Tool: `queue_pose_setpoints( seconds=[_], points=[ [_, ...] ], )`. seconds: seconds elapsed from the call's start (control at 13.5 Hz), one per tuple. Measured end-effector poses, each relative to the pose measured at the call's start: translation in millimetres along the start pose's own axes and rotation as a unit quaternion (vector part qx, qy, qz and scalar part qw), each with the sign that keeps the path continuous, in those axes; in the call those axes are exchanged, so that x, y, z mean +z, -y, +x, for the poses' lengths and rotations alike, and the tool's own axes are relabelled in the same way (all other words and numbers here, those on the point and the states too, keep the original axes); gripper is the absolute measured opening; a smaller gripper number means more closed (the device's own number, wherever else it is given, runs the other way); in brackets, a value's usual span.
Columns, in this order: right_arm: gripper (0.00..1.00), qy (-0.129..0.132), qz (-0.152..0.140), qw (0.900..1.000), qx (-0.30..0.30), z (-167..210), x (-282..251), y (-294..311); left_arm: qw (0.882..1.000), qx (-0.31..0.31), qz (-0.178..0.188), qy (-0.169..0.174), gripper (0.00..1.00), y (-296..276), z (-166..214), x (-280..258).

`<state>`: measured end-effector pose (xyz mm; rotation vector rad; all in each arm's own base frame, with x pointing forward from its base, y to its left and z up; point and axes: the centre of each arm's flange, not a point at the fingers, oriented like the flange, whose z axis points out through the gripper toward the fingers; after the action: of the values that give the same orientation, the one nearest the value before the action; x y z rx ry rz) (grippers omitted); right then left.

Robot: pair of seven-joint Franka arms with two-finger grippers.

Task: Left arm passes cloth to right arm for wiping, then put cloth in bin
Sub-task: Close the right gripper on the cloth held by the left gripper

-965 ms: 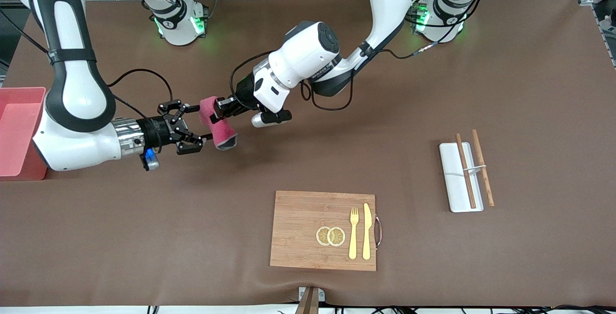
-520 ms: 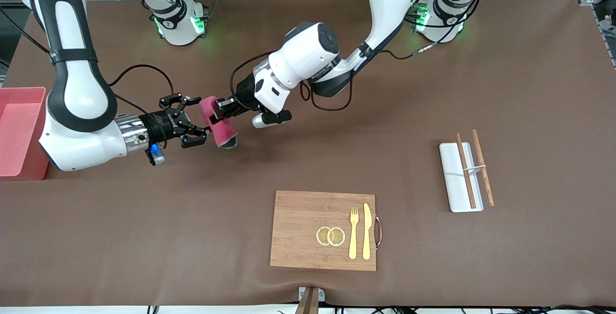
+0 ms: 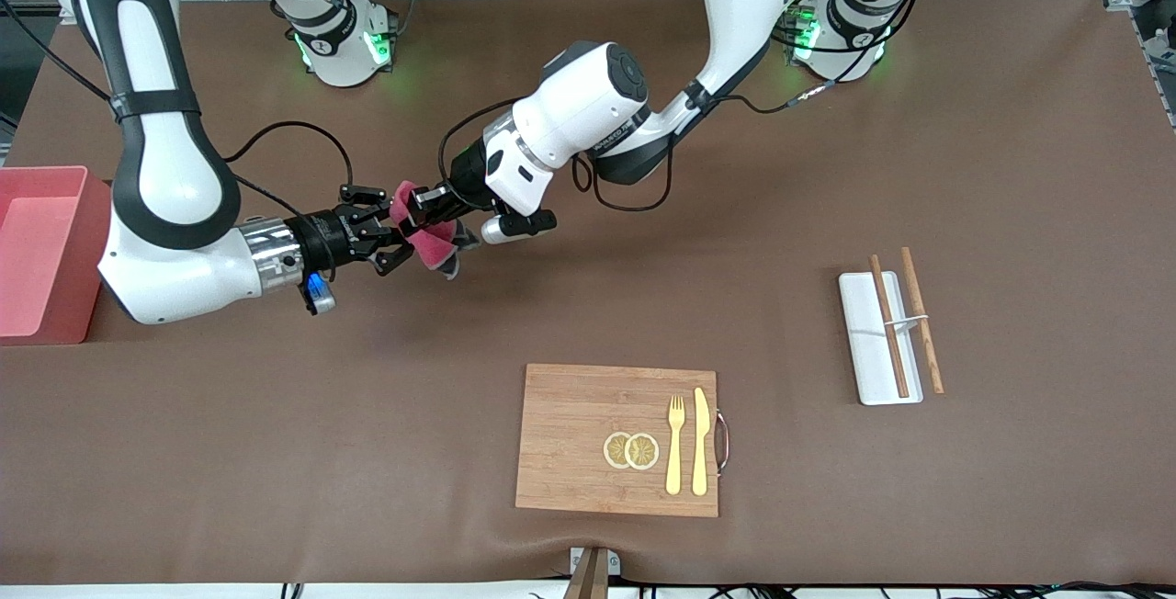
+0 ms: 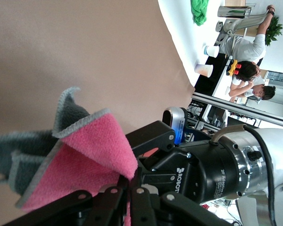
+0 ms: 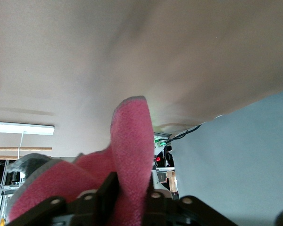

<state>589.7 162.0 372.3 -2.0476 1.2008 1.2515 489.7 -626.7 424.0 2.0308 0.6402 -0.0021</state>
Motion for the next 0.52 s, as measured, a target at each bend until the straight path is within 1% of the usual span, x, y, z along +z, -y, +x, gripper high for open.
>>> queue_pose_setpoints(
  seconds=[0.07, 0.15, 0.22, 0.3, 0.37, 0.45, 0.52],
  points=[
    [0.09, 0.0, 0.002, 1.0, -0.006, 1.2, -1.9, -0.6, 1.0, 0.0, 0.0, 0.0, 0.03, 0.2, 0.2, 0.1],
    [0.06, -0.001, 0.004, 1.0, -0.015, 2.9, -4.3, -1.5, 1.0, 0.0, 0.0, 0.0, 0.03, 0.4, 0.2, 0.3],
    [0.06, -0.001, 0.006, 1.0, -0.021, 5.3, -7.3, -2.6, 1.0, -0.001, 0.0, -0.001, 0.03, 0.3, 0.9, 0.1],
    [0.06, -0.003, 0.006, 1.0, -0.029, 7.8, -9.4, -3.8, 1.0, -0.003, -0.002, -0.002, 0.09, -0.7, 2.3, -0.8],
    [0.06, -0.011, 0.006, 0.999, -0.038, 10.6, -10.3, -4.2, 1.0, -0.006, -0.005, -0.003, 0.23, -2.8, 4.4, -2.5],
    [0.06, -0.029, 0.007, 0.998, -0.048, 14.4, -11.1, -3.3, 1.0, -0.011, -0.011, -0.006, 0.33, -7.4, 7.0, -5.9],
    [0.06, -0.049, 0.004, 0.997, -0.062, 17.9, -11.2, -2.4, 1.0, -0.014, -0.02, -0.009, 0.45, -16.2, 11.2, -12.9]
  ],
)
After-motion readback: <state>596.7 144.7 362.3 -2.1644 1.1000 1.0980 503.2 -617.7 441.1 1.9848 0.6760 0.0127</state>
